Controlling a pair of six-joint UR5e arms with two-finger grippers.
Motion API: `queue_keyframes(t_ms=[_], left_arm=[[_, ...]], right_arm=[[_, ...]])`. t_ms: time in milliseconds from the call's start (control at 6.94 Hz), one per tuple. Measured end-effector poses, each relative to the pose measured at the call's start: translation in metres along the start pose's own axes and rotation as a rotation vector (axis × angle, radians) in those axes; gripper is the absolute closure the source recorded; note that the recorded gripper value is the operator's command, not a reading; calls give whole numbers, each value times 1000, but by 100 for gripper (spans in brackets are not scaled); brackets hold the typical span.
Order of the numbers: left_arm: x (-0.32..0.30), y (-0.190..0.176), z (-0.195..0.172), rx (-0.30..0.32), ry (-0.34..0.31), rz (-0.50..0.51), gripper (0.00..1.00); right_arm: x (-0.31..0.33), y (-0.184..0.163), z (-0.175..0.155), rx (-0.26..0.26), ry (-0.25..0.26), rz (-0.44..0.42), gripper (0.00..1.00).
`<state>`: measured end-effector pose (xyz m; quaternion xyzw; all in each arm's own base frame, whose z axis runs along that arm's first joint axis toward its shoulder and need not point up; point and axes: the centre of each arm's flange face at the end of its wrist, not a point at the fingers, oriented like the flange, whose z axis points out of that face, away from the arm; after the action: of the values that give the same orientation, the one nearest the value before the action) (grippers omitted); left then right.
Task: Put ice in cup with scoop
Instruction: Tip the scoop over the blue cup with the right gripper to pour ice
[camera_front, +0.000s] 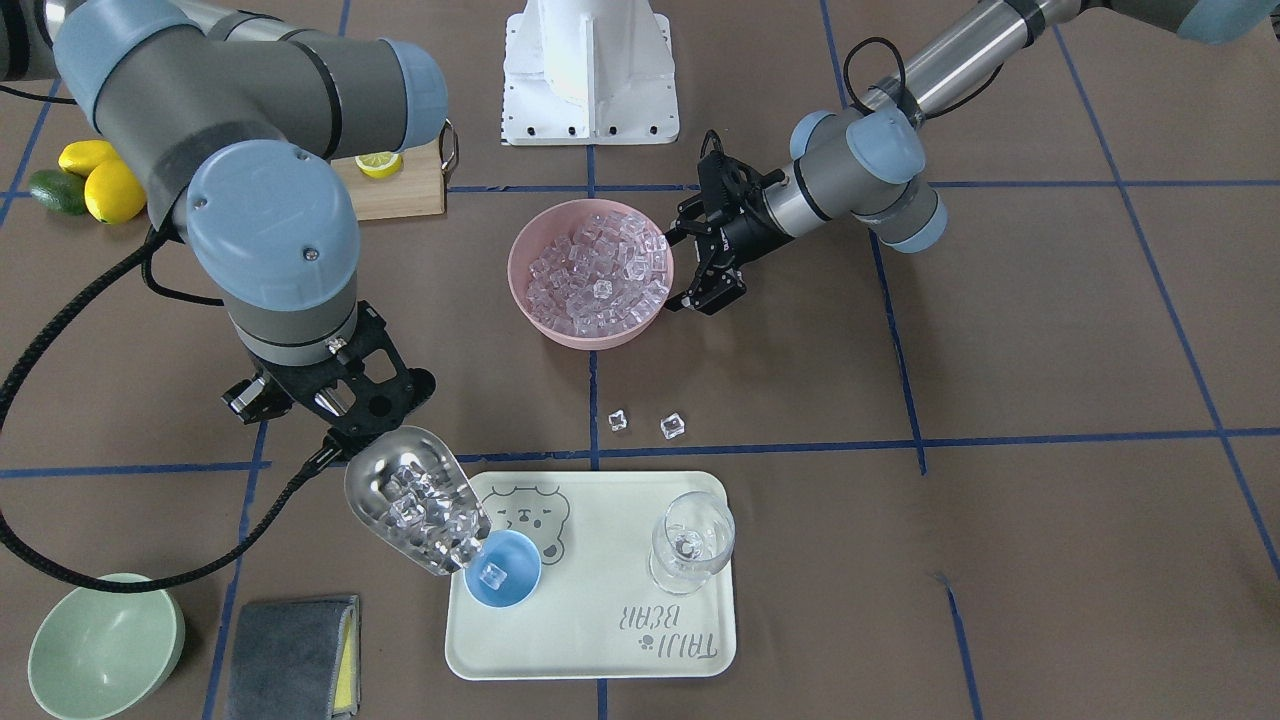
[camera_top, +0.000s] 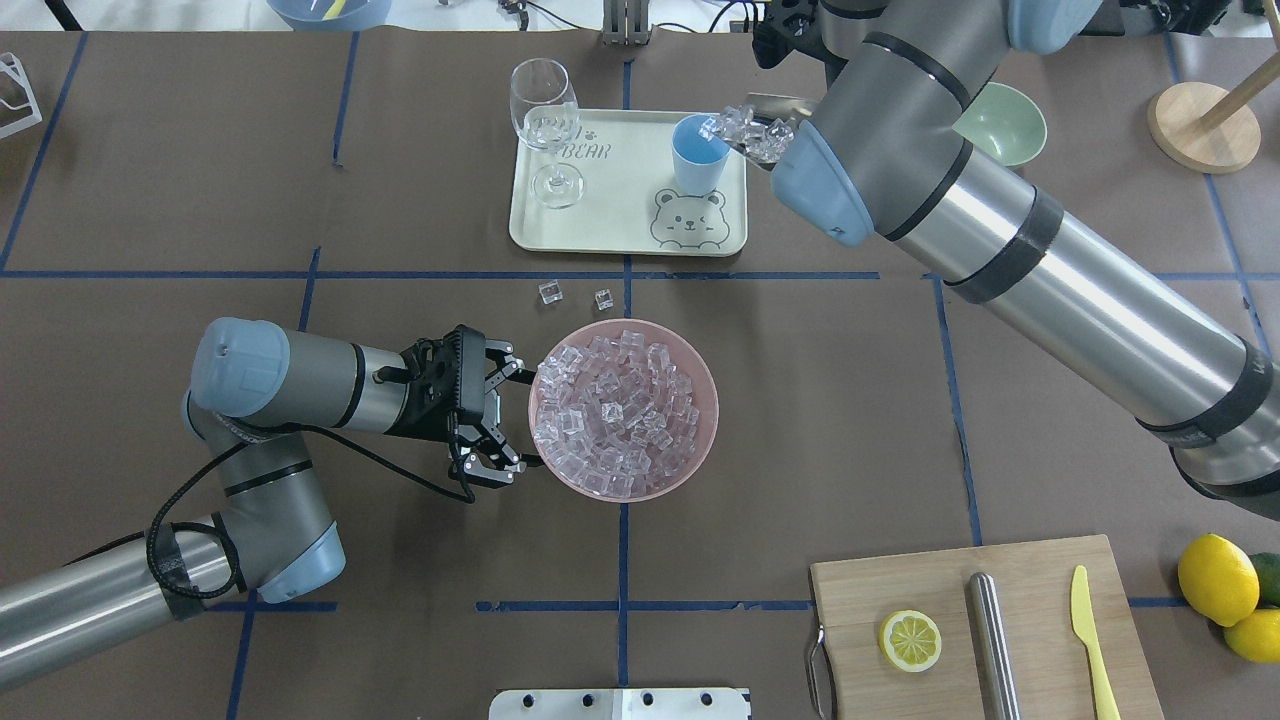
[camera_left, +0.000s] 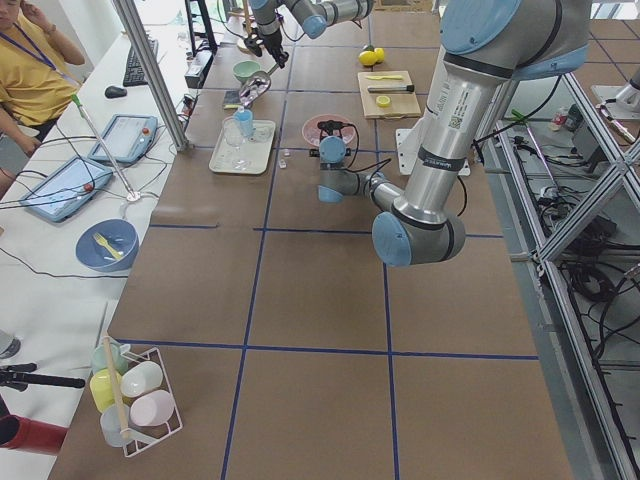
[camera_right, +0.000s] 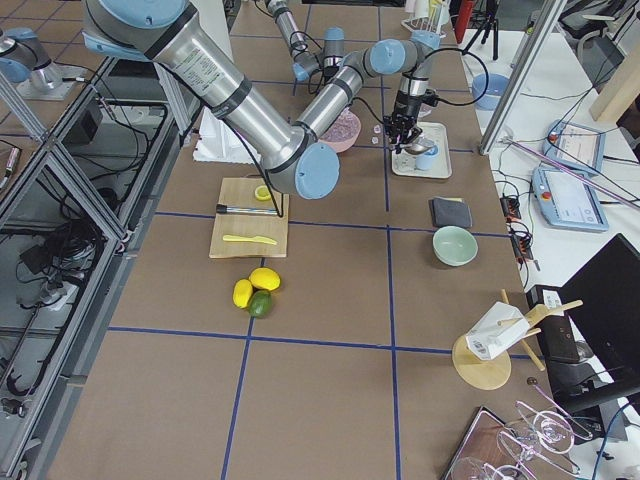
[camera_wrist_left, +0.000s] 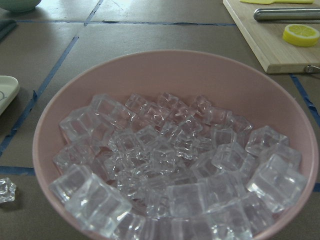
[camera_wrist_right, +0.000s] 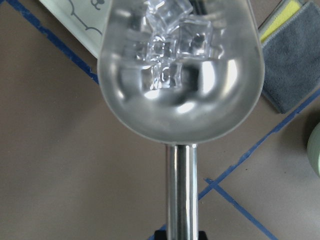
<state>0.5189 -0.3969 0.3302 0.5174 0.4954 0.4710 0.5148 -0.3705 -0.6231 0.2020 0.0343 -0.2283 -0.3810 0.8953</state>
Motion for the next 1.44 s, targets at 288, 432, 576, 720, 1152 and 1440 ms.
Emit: queue_keyframes(t_ms=[288, 432, 576, 720, 1152, 1440], left_arm=[[0, 0, 0, 0, 1, 0, 0], [0, 0, 0, 0, 0, 0, 0], [0, 0, 0, 0, 0, 0, 0], [0, 0, 0, 0, -1, 0, 0], [0, 0, 0, 0, 0, 1, 0], [0, 1, 0, -1, 0, 2, 0]], right_arm=[[1, -9, -11, -37, -4, -5, 100], [1, -10, -11, -44, -3, -14, 100], [1, -11, -11, -50, -3, -22, 100], [1, -10, -11, -56, -3, -29, 100], [3, -8, -14, -60, -4, -41, 100], [8, -6, -21, -46, -15, -33, 100]])
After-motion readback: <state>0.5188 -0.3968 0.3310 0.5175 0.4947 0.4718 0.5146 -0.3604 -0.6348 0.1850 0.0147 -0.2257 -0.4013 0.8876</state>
